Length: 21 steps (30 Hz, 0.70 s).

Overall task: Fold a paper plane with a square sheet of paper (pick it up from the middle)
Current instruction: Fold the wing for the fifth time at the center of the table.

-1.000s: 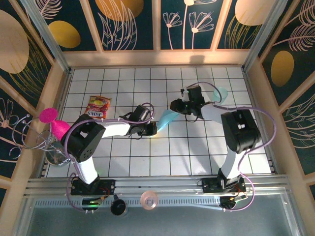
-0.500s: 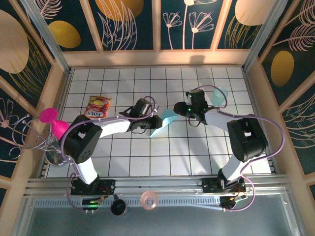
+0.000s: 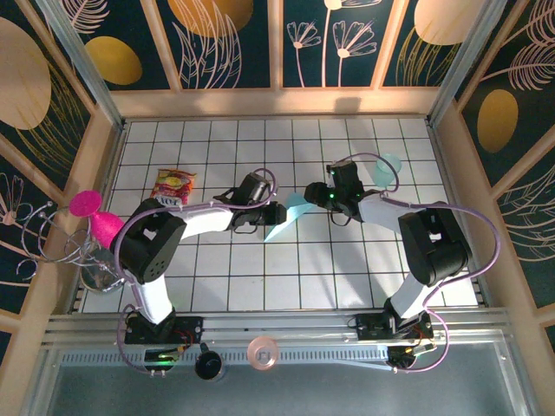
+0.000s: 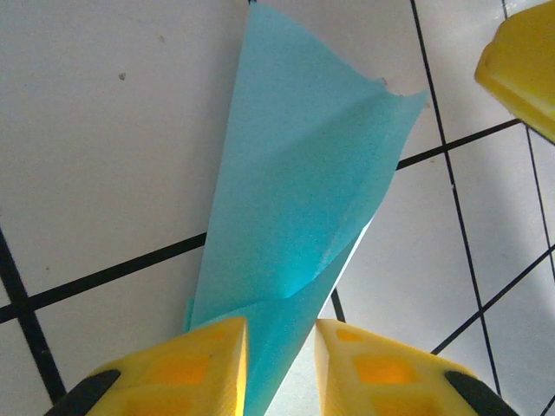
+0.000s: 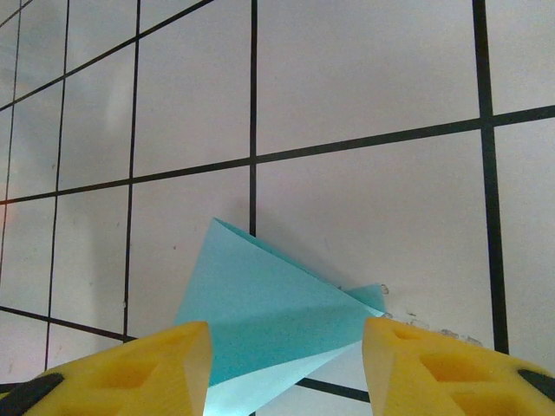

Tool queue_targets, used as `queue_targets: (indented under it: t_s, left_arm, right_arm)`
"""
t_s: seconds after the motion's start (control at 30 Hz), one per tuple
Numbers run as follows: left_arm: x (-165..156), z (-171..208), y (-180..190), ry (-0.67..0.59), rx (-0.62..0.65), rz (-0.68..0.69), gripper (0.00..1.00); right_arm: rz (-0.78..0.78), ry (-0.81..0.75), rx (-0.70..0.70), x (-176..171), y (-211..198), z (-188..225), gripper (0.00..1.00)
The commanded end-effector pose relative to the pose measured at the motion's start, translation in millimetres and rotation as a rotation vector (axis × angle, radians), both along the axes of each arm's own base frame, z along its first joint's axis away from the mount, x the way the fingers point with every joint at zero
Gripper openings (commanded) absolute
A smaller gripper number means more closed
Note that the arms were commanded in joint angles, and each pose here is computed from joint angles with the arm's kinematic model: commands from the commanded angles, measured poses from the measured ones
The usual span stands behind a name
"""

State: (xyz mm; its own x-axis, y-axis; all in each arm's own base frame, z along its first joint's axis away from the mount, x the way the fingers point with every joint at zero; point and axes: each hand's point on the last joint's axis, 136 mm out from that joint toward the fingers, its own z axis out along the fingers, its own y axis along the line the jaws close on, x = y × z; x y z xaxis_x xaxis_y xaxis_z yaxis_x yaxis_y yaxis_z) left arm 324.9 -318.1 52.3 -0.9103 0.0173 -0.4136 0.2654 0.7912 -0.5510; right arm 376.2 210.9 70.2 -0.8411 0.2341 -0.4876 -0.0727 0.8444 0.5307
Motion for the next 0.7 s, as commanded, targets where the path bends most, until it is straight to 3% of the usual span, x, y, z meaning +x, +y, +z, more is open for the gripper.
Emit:
queue_targets:
  t_s: [0.0,0.13,0.4,0.47,0.67]
  left_arm:
    - [5,41,0,-0.077,-0.059,0.007,0.28]
    - [-7,66,-5,-0.107,-0.120,-0.018,0.30]
    - [-34,43,-30,-0.026,-0.138,-0.116,0.22]
    - [-39,20,-31,0.025,-0.106,-0.134,0.22]
    - [-28,9,-41,0.033,-0.085,-0.141,0.22]
  right_arm:
    - [-0.025,0.000,-0.019,-5,-4,2,0.50]
    - [-0.034,0.000,-0.013,-5,-4,3,0.50]
    - [-0.058,0.014,-0.011,-3,-6,-1,0.50]
    - [-0.061,0.021,-0.011,-4,-6,-3,0.50]
    - [-0.072,0.032,-0.011,-5,-8,-6,0.50]
